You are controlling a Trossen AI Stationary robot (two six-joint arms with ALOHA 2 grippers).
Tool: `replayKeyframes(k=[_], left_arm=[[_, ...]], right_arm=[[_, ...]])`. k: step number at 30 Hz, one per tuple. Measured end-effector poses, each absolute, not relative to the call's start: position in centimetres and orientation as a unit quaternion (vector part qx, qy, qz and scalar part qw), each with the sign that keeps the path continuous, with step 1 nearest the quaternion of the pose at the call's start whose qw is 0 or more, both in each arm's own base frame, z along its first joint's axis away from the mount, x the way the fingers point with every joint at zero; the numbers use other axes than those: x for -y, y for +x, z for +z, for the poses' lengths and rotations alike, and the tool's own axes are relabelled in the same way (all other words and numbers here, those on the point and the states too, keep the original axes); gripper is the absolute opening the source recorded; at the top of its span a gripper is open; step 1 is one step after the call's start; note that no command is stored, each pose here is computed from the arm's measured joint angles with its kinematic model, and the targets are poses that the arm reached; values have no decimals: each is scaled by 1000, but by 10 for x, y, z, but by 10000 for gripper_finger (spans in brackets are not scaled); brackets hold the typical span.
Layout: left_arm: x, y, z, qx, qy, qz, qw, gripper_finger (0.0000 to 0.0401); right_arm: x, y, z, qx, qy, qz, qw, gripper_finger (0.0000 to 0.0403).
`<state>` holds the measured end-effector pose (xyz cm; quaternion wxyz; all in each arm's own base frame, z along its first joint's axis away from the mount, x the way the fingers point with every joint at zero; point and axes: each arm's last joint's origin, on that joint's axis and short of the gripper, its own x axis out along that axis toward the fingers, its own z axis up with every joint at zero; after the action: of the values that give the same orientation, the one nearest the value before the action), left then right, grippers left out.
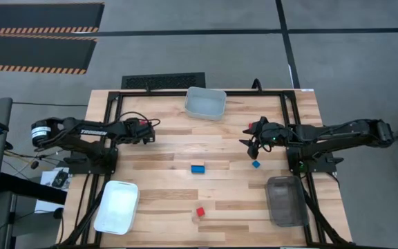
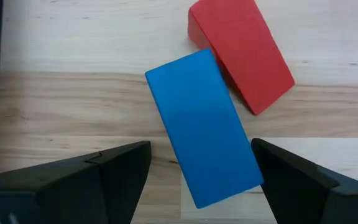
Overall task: Sort & place blocks by color
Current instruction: Put the blue rectangle block into the gray bin
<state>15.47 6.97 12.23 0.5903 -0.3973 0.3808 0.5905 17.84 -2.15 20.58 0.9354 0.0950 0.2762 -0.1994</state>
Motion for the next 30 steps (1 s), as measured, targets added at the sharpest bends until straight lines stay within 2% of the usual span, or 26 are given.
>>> replayKeyframes(k=[7,16,21,25,30], left_arm=[[-67,152,127,-392,-399,574,598,257],[-67,150,127,-393,-391,578,599,158],[-68,150,128,-398,-381,577,603,122],[-67,150,128,-398,-381,577,603,118],[-65,151,128,-402,-371,574,609,134]], right_arm=[[21,178,206,-276,95,-199,935,240],[22,178,205,-278,95,-200,935,240],[21,178,205,-279,95,-200,935,240],[22,178,205,-279,95,-200,935,240],[21,178,205,-279,95,-200,934,240]])
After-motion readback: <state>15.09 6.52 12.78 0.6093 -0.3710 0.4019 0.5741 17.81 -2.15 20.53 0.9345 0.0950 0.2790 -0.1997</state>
